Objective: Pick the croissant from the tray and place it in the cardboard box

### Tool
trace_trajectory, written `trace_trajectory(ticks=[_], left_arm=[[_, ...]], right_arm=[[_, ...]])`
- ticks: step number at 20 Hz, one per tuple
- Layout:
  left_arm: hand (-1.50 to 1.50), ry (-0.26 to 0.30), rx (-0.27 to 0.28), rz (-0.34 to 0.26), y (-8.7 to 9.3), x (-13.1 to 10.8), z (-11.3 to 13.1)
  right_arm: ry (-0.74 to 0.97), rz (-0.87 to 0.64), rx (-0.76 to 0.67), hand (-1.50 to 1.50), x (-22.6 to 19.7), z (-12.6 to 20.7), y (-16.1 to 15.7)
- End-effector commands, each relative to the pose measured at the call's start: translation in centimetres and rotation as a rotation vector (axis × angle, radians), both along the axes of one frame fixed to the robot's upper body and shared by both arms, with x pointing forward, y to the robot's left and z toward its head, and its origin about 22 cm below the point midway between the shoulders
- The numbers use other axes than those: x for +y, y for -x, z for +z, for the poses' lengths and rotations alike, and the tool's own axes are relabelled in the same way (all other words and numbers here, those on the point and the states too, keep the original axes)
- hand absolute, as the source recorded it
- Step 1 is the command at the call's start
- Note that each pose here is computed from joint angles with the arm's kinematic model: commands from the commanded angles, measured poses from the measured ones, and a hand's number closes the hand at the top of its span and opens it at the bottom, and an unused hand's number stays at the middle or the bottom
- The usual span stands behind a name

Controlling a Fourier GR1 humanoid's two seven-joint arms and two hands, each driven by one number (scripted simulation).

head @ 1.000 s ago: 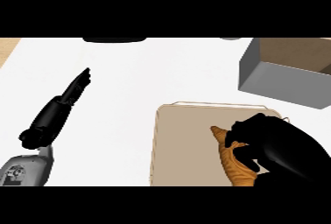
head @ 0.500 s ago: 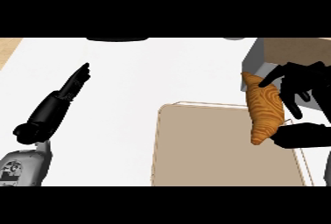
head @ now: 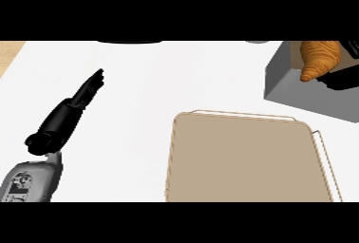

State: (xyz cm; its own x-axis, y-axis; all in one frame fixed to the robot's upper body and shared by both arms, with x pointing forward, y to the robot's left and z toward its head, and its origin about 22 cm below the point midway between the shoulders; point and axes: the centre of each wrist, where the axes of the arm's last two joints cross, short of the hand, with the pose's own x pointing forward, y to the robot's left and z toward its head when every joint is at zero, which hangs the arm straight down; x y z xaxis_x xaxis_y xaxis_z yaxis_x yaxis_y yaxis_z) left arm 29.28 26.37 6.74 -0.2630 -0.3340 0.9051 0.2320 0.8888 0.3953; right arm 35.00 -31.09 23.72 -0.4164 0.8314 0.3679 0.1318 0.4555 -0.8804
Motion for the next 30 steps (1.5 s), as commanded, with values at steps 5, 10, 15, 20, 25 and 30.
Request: trace_trajectory(ticks=[5,10,15,20,25,30], left_arm=[[0.00,-0.006,-0.015,-0.012,-0.5,-1.6,0.2],[0.00,-0.001,0.002,-0.010,-1.1,0.5,-0.2],[0.00,-0.017,-0.010,-0.036,0.2,-1.4,1.0],[0.00,-0.009,-0.022,-0.036,-0.9,-0.5,1.4],[0.00,-0.006,-0.007,-0.020,-0.7,0.3,0.3],[0.00,-0.003,-0.012,-0.009,-0.7,-0.9,0.2]], right_arm=[[0.214,-0.036,0.321,1.50,-5.2,-1.4,-3.5],[0.281,0.007,0.406,1.50,-8.6,-3.8,-4.7],[0.367,-0.010,0.573,-1.50,-10.2,-1.9,-5.6],[0.267,0.215,0.540,-1.50,-10.8,-3.5,-5.9],[-0.192,0.302,0.353,-1.50,-9.9,-5.8,-6.8],[-0.681,0.305,0.389,-1.50,-11.3,-5.5,-7.0]])
